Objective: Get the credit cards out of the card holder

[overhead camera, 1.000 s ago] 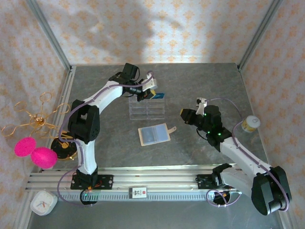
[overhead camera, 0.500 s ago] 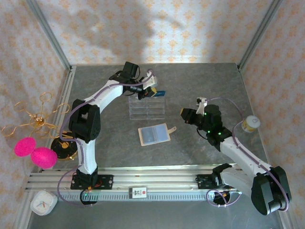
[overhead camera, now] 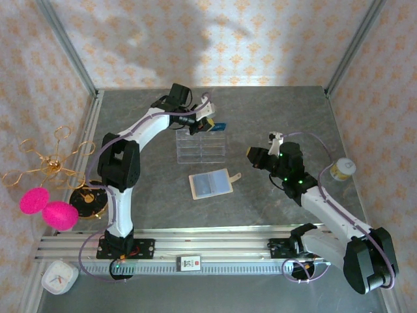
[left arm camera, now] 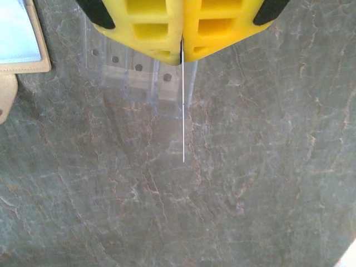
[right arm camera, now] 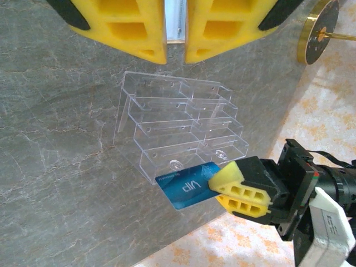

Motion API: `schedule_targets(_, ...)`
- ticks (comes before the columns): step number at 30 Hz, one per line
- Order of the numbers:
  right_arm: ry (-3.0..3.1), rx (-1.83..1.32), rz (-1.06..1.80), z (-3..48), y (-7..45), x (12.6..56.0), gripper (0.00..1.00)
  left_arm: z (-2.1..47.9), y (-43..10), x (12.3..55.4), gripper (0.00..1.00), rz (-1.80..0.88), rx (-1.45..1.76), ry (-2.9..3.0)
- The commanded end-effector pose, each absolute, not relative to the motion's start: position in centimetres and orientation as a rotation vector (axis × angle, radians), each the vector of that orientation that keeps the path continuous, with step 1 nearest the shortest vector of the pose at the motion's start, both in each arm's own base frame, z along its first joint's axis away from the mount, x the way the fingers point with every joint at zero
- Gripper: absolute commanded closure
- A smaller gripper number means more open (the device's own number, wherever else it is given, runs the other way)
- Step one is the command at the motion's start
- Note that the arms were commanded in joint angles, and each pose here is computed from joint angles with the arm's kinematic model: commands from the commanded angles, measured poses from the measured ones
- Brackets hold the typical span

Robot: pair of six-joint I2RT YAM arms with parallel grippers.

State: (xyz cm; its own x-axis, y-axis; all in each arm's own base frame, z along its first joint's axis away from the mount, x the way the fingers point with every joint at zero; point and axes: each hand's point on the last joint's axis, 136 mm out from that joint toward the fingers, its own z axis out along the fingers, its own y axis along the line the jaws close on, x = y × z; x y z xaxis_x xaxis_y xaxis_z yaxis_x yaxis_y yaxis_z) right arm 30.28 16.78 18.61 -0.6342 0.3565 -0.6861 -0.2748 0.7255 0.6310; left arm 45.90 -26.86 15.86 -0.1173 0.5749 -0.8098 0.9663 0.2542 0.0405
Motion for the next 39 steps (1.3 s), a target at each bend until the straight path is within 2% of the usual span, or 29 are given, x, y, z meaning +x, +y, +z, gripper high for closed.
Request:
schedule_targets(1,2.021,0.052,0.896,20.1,16.5,31.1,0.84,16.1,-26.9,45.7,1.0,-0.709,1.437,1.769)
schedule_targets(14,2.028,0.046,0.914,19.8,16.8,31.3,0.84,15.3,-26.6,46.4,1.0,-0.689,1.403,1.825)
schedule_targets(15,2.029,0.048,0.916,19.7,16.8,31.2,0.84,15.4,-26.6,46.4,0.99,-0.69,1.399,1.823)
schedule_targets(19,2.03,0.049,0.919,19.6,16.8,31.2,0.84,15.3,-26.5,46.6,0.85,-0.683,1.391,1.834)
schedule_targets(26,2.027,0.051,0.927,19.5,16.8,31.0,0.84,14.5,-26.1,47.4,0.82,-0.645,1.363,1.88)
schedule_targets(28,2.025,0.05,0.933,19.6,16.8,30.9,0.83,15.6,-26.2,47.9,0.82,-0.648,1.323,1.868)
schedule_targets(31,2.02,0.046,0.943,19.9,17.0,30.9,0.78,20.2,-26.7,48.2,0.76,-0.69,1.211,1.785)
schedule_targets(35,2.031,0.025,0.978,20.2,17.7,31.2,0.65,28.2,-26.6,47.4,0.64,-0.69,1.032,1.579)
schedule_targets(39,2.042,0.042,0.976,20.3,17.7,31.6,0.56,30.0,-25.7,46.3,0.56,-0.663,0.967,1.547)
